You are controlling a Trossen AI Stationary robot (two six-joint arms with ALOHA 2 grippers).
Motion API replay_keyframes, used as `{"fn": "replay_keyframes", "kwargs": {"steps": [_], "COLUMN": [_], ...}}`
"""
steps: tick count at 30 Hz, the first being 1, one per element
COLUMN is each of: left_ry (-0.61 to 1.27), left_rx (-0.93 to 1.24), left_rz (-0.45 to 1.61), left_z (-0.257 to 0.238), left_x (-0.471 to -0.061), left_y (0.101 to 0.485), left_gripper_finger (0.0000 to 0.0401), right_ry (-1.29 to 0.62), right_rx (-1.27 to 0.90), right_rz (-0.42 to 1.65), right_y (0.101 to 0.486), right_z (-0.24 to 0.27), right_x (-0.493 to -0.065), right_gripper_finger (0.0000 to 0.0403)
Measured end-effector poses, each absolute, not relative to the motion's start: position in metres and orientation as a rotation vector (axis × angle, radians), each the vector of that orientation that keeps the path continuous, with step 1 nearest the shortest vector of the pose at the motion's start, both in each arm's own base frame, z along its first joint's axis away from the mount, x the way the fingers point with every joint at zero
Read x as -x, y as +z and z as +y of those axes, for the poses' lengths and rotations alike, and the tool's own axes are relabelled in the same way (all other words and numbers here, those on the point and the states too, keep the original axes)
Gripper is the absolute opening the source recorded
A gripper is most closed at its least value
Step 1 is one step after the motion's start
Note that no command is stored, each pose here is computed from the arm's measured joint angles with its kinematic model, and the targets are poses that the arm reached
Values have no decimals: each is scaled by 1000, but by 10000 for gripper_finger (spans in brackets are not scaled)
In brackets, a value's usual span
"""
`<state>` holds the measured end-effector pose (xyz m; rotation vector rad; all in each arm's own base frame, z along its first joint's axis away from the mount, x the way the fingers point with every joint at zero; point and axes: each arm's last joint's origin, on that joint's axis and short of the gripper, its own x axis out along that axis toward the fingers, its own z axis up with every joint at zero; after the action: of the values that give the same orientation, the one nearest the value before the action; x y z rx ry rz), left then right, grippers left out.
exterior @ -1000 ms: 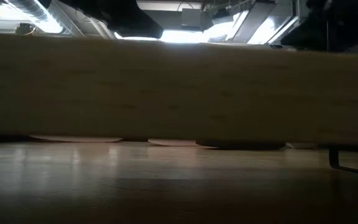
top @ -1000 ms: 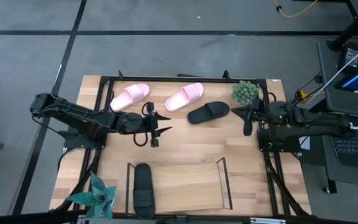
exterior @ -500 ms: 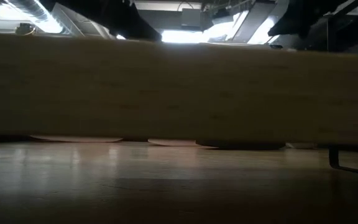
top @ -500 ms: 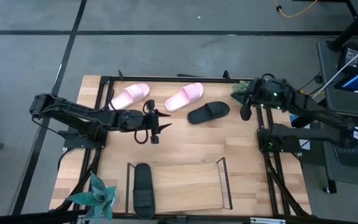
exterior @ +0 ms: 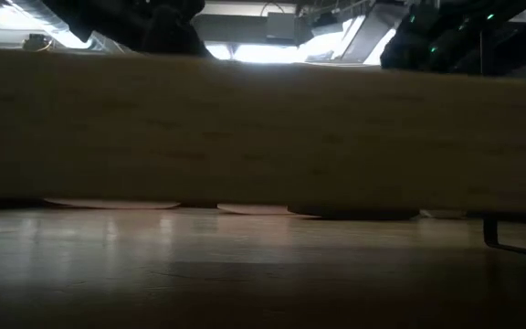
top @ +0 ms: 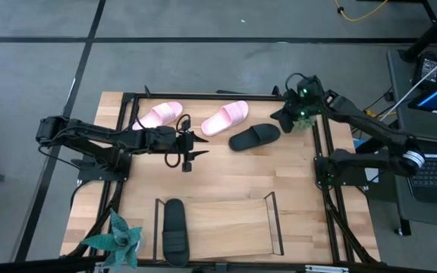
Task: Pick and place slides into the shelf
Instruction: Put the black slide on the shelf
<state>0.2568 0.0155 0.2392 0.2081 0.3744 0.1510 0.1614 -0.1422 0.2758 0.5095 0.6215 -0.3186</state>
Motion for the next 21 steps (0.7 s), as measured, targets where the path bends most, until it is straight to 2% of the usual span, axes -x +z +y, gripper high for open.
{"fn": "replay_keyframes", "kwargs": {"steps": [5, 13, 16, 21], "left_ry": [139, 138, 138, 138], "left_rx": [-227, -232, -232, -231], "left_rz": [375, 376, 376, 384], "left_z": [14, 14, 14, 14], "left_x": [-257, -257, -257, -257], "left_y": [239, 239, 239, 238], "left_gripper_finger": [158, 158, 158, 158], "right_ry": [-327, -217, -209, -194], "right_rx": [-665, -797, -816, -806], "right_rz": [707, 765, 804, 826], "right_y": [256, 229, 223, 222], "right_z": [-168, -191, -195, -199], "right_x": [-162, -178, -181, -184], "right_gripper_finger": [17, 25, 49, 112]}}
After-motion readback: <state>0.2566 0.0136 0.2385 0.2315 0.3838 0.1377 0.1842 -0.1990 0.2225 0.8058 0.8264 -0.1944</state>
